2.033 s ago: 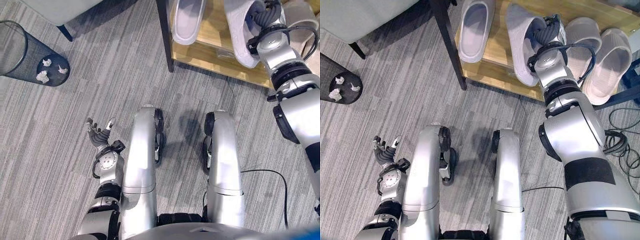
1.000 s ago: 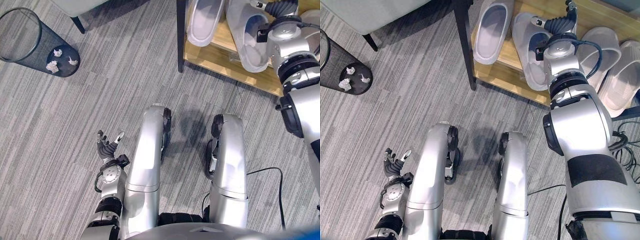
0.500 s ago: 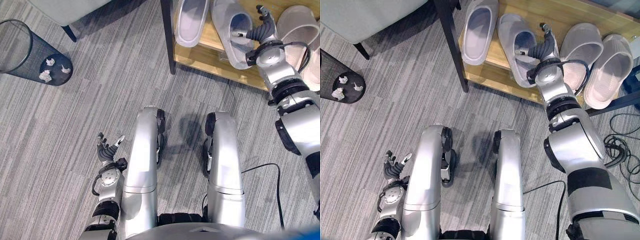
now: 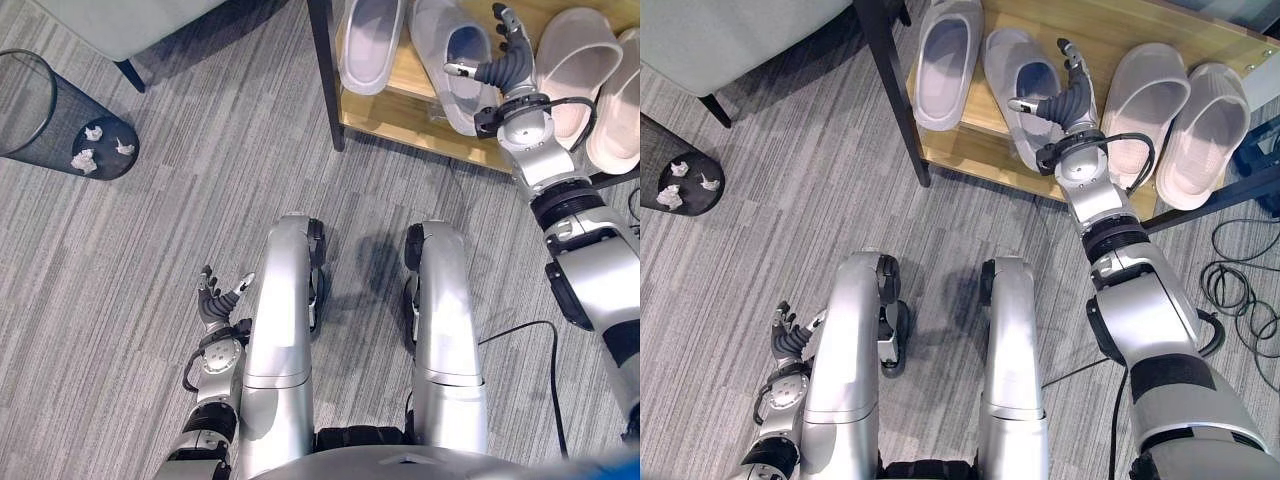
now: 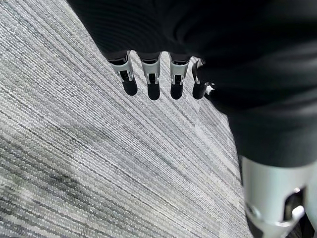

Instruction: Arrange the slippers neatly on the shoe rack.

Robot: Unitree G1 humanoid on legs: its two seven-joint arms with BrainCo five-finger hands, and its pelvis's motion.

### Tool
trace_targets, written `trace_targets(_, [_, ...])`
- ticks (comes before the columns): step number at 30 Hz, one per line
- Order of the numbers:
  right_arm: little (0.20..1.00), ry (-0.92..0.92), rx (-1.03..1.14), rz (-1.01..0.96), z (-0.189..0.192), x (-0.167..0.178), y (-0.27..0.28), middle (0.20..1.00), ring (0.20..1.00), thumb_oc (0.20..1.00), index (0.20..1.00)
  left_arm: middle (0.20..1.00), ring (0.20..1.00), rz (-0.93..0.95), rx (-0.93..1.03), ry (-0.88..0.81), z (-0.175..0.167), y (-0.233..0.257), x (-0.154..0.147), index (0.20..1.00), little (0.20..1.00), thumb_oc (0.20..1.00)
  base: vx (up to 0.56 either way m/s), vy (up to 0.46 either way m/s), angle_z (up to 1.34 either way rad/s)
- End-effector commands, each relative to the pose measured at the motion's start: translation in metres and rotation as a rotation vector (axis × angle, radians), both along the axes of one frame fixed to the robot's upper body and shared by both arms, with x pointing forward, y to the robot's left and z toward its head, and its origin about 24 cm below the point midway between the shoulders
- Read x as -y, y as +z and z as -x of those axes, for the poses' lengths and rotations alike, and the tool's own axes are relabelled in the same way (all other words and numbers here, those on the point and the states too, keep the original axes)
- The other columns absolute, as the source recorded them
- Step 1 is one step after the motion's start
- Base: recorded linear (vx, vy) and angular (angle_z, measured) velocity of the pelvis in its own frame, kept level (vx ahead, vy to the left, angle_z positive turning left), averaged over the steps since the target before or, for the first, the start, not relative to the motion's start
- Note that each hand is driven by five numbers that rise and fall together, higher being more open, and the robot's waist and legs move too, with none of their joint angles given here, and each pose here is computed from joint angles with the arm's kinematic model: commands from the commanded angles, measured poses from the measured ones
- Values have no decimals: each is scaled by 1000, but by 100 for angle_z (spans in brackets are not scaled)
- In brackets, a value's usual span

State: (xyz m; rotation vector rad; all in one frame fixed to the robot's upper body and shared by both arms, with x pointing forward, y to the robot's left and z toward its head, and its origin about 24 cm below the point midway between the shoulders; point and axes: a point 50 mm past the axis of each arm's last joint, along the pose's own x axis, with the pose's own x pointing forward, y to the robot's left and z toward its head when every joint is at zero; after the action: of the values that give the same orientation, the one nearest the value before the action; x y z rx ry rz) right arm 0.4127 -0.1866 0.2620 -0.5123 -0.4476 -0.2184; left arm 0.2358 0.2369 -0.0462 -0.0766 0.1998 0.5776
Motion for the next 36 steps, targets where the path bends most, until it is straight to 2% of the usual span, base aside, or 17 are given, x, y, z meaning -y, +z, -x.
trace_targets(1, [1000, 39, 176, 4, 11, -9, 38, 1000, 1000, 1000, 1000, 1000, 1000, 105, 50, -99, -5, -3, 56, 1000, 1000, 1000, 0, 0, 0])
trace_targets(15, [1000, 77, 144, -220, 20, 3, 15, 1000, 1000, 1000, 1000, 1000, 1000, 74, 45, -88, -9, 0, 50, 1000, 1000, 1000, 0, 0, 0])
trace_targets(23, [1000, 92, 208, -224, 41, 8, 14, 1000, 1000, 1000, 1000, 1000, 1000, 44, 37, -84, -13, 1, 45, 1000, 1000, 1000, 0, 5, -2])
trace_targets(36, [1000, 183, 128, -234, 54, -7, -15, 1000, 1000, 1000, 1000, 1000, 1000, -12, 46, -107, -22, 6, 42, 1000, 1000, 1000, 0, 0, 0])
